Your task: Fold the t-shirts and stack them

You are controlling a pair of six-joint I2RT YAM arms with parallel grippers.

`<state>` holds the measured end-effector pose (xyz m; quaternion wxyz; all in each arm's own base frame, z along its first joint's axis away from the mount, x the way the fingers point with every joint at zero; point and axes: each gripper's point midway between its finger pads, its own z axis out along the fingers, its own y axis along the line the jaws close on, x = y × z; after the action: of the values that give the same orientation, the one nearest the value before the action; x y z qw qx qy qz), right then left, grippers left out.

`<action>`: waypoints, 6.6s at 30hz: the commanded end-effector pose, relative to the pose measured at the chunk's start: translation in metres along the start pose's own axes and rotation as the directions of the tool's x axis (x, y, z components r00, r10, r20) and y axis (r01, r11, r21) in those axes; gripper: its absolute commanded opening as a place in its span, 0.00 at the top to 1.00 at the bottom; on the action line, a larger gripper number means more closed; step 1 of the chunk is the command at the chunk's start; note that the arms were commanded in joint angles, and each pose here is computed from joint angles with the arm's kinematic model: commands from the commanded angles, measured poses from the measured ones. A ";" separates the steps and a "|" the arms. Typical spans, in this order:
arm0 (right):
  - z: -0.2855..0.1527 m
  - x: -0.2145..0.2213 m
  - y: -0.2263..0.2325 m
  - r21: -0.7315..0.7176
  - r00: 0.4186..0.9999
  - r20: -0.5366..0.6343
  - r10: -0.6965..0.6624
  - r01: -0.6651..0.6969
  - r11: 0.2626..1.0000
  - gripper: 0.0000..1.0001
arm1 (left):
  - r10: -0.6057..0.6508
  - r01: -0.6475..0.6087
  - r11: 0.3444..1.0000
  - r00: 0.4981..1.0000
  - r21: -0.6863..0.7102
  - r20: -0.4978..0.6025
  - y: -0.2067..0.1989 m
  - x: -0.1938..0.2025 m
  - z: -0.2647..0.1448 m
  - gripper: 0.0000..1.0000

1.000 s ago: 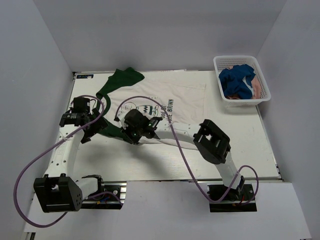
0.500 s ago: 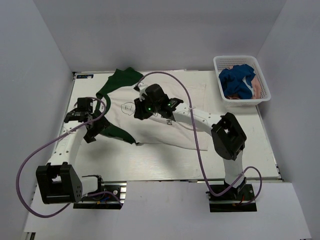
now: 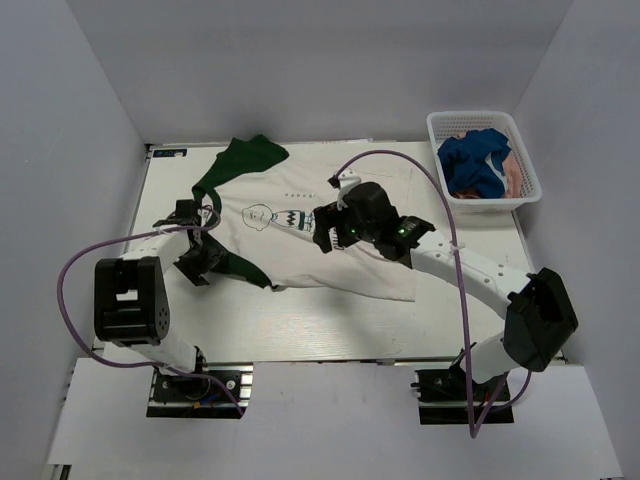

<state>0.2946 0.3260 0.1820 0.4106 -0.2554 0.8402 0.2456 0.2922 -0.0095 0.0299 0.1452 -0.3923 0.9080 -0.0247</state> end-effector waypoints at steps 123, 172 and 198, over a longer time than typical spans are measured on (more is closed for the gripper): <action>0.043 0.072 -0.169 0.402 0.950 -0.115 0.290 -0.223 0.888 0.09 | 0.297 -0.297 0.955 0.955 -0.011 -0.010 -0.153 -0.027 -0.008 0.00; 0.084 0.030 -0.309 0.413 0.931 -0.155 0.330 -0.242 0.878 0.09 | 0.252 -0.250 0.941 0.968 -0.228 -0.019 -0.041 -0.032 0.045 0.00; 0.067 0.001 -0.265 0.262 0.952 -0.041 0.305 -0.284 0.922 0.10 | 0.281 -0.297 0.947 0.951 0.123 0.132 -0.111 -0.050 -0.026 0.00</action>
<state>0.4900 0.1522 0.0824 0.3539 -0.0688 0.9213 0.1459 0.3940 -0.0458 0.0718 0.2080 -0.2540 0.9443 -0.0244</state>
